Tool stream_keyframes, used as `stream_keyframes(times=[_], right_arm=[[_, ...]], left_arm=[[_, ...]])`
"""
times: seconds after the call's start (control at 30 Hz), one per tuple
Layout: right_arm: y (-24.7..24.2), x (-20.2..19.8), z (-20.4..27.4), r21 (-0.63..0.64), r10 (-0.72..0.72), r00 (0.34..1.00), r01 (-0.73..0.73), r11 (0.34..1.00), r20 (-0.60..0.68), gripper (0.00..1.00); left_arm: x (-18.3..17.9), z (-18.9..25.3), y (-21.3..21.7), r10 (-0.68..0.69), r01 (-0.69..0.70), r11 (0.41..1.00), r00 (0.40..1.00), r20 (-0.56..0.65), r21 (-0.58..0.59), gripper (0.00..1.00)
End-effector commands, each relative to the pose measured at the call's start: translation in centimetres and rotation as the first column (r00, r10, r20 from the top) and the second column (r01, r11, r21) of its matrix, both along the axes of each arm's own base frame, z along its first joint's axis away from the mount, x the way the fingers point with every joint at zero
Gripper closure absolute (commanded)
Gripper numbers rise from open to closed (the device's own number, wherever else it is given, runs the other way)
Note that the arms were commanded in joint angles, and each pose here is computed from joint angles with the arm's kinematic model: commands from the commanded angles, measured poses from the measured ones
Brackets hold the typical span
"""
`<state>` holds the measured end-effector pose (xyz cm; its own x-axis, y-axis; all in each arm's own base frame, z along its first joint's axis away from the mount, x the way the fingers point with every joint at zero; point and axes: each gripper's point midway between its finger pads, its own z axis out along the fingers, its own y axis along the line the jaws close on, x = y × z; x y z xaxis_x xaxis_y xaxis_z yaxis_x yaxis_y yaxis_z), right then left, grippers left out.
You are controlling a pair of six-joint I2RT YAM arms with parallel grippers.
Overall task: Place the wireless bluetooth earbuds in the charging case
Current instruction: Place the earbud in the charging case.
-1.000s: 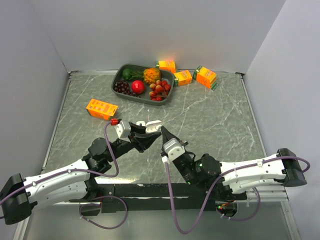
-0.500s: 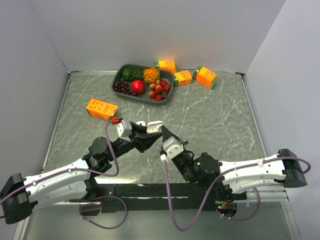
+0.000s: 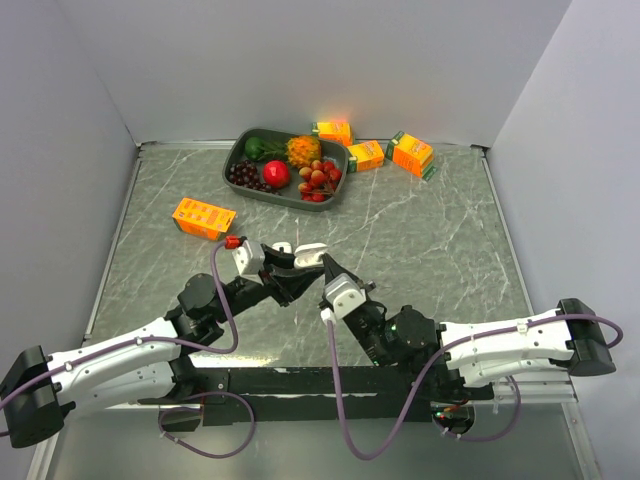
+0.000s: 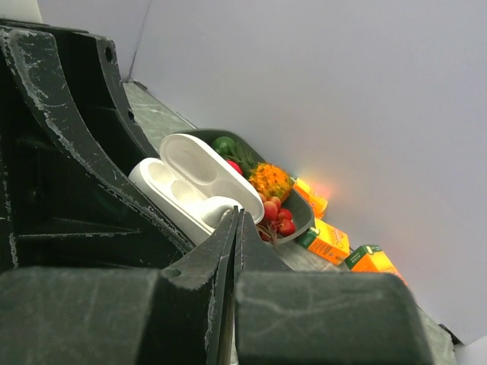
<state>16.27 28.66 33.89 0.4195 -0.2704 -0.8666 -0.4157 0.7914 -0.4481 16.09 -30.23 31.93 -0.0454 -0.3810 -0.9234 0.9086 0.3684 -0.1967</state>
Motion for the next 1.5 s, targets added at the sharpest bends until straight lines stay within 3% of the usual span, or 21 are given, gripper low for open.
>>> stream_keyframes(times=[0.0, 0.3, 0.47, 0.83, 0.97, 1.13, 1.23, 1.3, 1.33, 1.37, 1.4, 1.47], right_arm=[[-0.2, -0.1, -0.7, 0.013, 0.018, 0.999, -0.017, 1.0, -0.038, 1.0], [0.1, -0.2, -1.1, -0.017, 0.026, 0.997, -0.027, 0.999, -0.067, 1.0], [0.1, -0.3, -1.4, -0.031, 0.04, 0.996, -0.043, 0.999, -0.079, 0.81], [-0.8, -0.4, 0.1, -0.008, 0.038, 0.997, -0.039, 0.999, -0.068, 0.68], [-2.0, -0.4, 1.9, 0.058, 0.038, 0.996, -0.033, 0.998, -0.084, 0.56], [-6.0, -0.4, 5.3, 0.24, 0.059, 0.991, -0.029, 0.97, -0.121, 0.47], [-7.8, 0.6, 5.2, 0.3, 0.058, 0.98, 0.001, 0.954, -0.189, 0.45], [-8.8, 2.3, 3.0, 0.304, 0.026, 0.949, 0.074, 0.95, -0.315, 0.45], [-7.8, 2.2, 2.0, 0.345, 0.098, 0.917, 0.045, 0.938, -0.387, 0.45], [-8.7, 3.7, 1.6, 0.345, 0.067, 0.903, 0.093, 0.934, -0.425, 0.45], [-8.1, 4.1, -1.0, 0.272, 0.046, 0.864, 0.107, 0.956, -0.501, 0.45], [-5.8, 4.5, -3.5, 0.246, 0.093, 0.786, 0.076, 0.966, -0.611, 0.44]], left_arm=[[-0.8, 5.2, 1.1, 0.001, 0.01, 0.991, 0.997, 0.082, -0.133, 0.99], [-0.6, 5.4, 1.3, 0.018, -0.005, 0.991, 0.996, 0.089, -0.135, 0.99], [-0.6, 5.1, 1.4, 0.021, -0.01, 0.991, 0.996, 0.085, -0.134, 0.98], [-0.4, 5.0, 1.6, 0.037, -0.025, 0.991, 0.996, 0.084, -0.133, 0.99], [-0.1, 4.7, 1.9, 0.062, -0.052, 0.991, 0.995, 0.082, -0.122, 0.99], [0.5, 3.5, 3.0, 0.121, -0.114, 0.99, 0.99, 0.079, -0.086, 0.99], [0.3, 2.9, 3.9, 0.142, -0.135, 0.988, 0.987, 0.079, -0.08, 0.99], [-0.1, 2.8, 4.5, 0.141, -0.135, 0.988, 0.986, 0.084, -0.075, 0.99], [0.0, 2.4, 4.8, 0.155, -0.151, 0.986, 0.985, 0.076, -0.066, 0.99], [0.3, 1.5, 5.0, 0.172, -0.17, 0.985, 0.983, 0.058, -0.032, 0.99], [0.2, 1.8, 5.5, 0.182, -0.18, 0.983, 0.982, 0.057, -0.037, 0.99], [0.2, 0.9, 5.9, 0.195, -0.195, 0.981, 0.98, 0.04, -0.001, 0.99]])
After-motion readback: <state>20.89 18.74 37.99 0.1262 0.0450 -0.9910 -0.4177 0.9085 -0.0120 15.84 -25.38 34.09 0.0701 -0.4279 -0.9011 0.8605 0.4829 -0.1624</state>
